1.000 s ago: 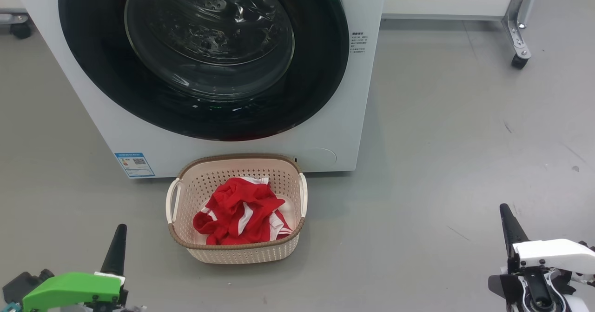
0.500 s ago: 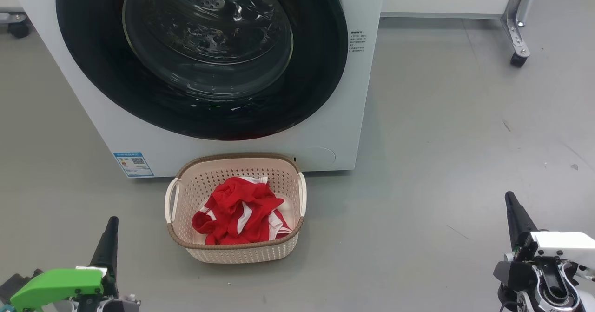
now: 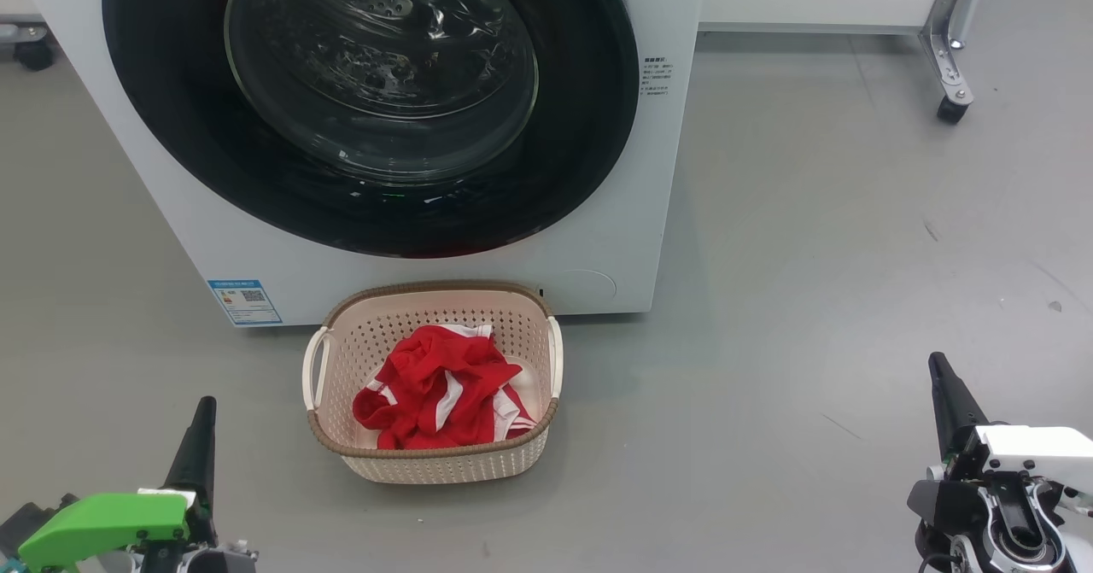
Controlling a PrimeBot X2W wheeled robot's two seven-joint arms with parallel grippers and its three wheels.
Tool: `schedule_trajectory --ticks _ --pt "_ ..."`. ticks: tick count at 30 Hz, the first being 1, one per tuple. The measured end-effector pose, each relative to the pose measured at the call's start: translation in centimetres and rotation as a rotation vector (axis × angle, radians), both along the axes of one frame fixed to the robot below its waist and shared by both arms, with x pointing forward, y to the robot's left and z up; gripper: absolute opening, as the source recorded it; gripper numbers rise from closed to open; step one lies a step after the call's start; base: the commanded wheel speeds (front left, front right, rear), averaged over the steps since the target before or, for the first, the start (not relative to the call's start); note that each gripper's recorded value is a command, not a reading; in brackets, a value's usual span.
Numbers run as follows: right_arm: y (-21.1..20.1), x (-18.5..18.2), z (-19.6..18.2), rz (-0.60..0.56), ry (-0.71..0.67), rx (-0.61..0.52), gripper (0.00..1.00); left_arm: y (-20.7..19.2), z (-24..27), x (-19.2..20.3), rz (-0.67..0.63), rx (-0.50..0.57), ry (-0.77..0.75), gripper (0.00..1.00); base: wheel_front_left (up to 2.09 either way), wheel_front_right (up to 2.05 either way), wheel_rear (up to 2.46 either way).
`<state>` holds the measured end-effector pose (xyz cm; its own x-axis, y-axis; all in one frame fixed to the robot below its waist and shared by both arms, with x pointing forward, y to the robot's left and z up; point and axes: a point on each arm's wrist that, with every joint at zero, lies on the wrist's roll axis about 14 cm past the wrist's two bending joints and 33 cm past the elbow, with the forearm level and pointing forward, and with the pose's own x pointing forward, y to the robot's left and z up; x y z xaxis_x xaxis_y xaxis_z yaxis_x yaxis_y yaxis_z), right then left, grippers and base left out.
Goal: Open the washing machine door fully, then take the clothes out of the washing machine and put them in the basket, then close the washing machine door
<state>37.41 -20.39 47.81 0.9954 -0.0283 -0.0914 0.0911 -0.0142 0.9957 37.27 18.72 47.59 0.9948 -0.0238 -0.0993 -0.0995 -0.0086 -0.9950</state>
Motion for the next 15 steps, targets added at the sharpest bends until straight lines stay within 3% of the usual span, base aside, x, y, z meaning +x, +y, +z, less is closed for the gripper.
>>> schedule_trajectory --ticks 15 --pt "-0.02 0.0 0.0 -0.001 0.0 0.0 0.0 0.05 -0.17 -0.04 0.002 0.0 0.005 0.0 0.0 0.0 0.0"
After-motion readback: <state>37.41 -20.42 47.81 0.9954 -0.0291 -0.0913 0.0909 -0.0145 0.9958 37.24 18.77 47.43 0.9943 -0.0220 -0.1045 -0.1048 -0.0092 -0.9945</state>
